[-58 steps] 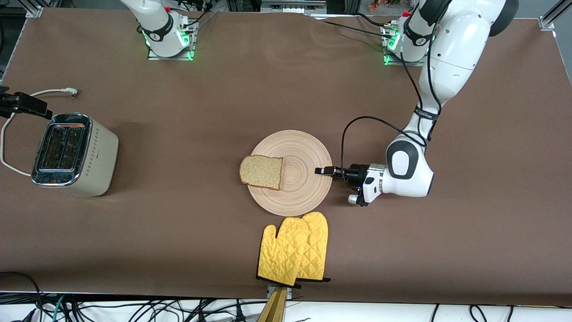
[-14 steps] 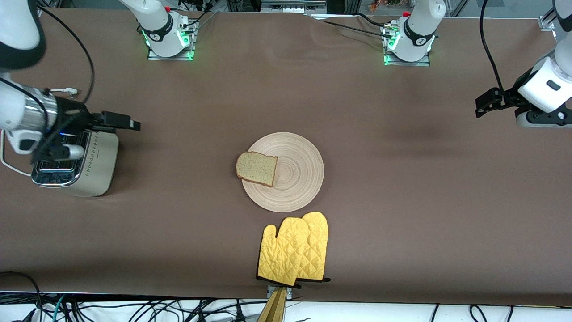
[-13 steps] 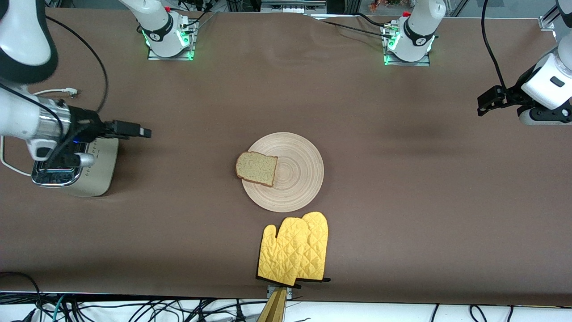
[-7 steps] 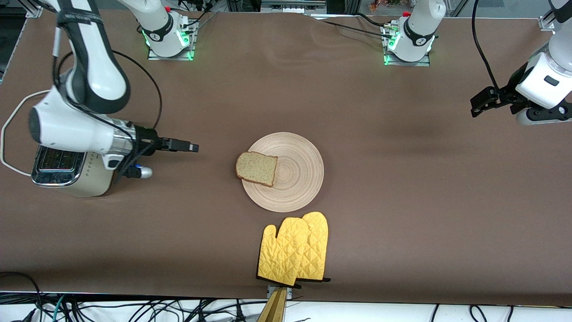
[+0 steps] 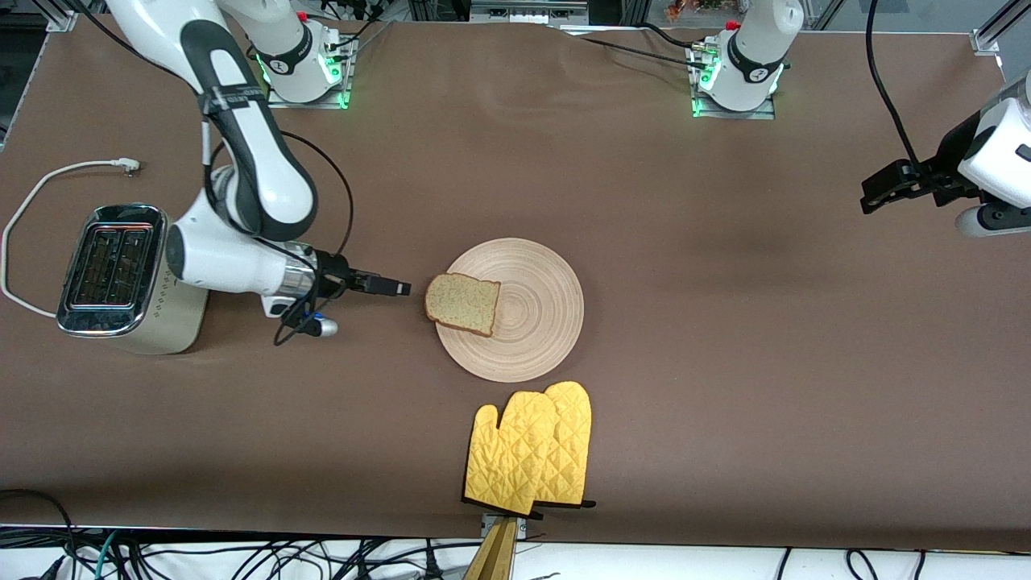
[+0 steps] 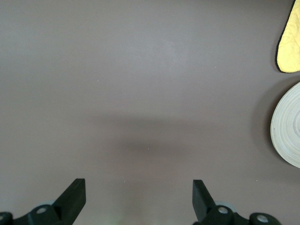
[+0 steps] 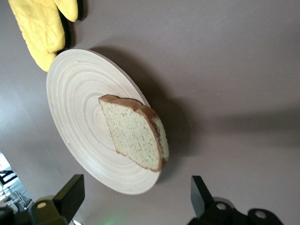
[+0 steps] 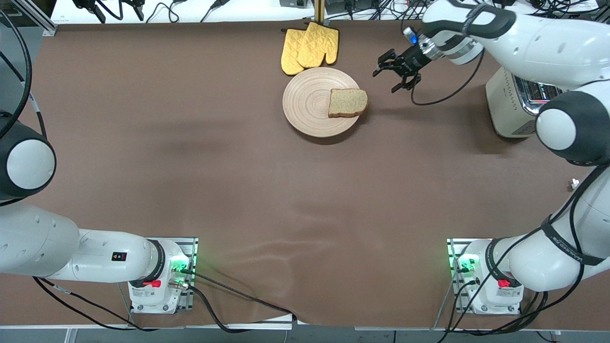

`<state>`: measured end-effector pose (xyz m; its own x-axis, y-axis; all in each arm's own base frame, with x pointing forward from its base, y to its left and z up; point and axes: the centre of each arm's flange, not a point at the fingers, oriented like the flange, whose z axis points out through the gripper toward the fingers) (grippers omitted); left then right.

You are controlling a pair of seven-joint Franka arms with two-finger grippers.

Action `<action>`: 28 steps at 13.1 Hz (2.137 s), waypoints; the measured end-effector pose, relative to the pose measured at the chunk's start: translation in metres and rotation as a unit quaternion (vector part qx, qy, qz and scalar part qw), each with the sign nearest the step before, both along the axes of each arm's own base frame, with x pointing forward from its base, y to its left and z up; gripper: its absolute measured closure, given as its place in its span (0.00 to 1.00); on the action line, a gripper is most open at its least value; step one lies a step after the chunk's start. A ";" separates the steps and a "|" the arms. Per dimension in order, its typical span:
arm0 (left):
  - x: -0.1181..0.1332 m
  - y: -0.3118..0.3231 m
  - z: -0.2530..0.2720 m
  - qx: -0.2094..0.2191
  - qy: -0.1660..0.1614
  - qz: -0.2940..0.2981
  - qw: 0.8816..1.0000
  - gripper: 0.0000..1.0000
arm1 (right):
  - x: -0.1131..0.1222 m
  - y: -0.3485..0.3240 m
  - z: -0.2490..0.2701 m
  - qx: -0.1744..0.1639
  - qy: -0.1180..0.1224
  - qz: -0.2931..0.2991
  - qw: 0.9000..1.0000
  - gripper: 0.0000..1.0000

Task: Move plate and put bread in toaster
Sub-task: 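Move the right gripper to the bread slice on the plate, then grasp the bread slice edge with the right gripper and lift it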

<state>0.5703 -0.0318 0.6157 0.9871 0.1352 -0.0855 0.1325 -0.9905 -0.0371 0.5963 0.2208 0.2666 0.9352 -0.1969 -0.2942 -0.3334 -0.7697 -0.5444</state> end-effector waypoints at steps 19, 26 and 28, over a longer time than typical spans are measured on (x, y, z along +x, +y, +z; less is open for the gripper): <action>0.005 0.013 -0.007 -0.004 0.006 0.014 1.000 0.00 | -0.022 0.036 -0.087 0.042 0.007 0.004 0.999 0.10; 0.005 0.013 -0.008 -0.004 0.007 0.015 1.000 0.00 | -0.024 0.042 -0.088 0.042 -0.010 0.024 0.999 0.85; 0.006 0.013 -0.009 -0.004 0.007 0.015 1.000 0.00 | -0.025 0.042 -0.088 0.046 -0.031 0.049 0.997 0.85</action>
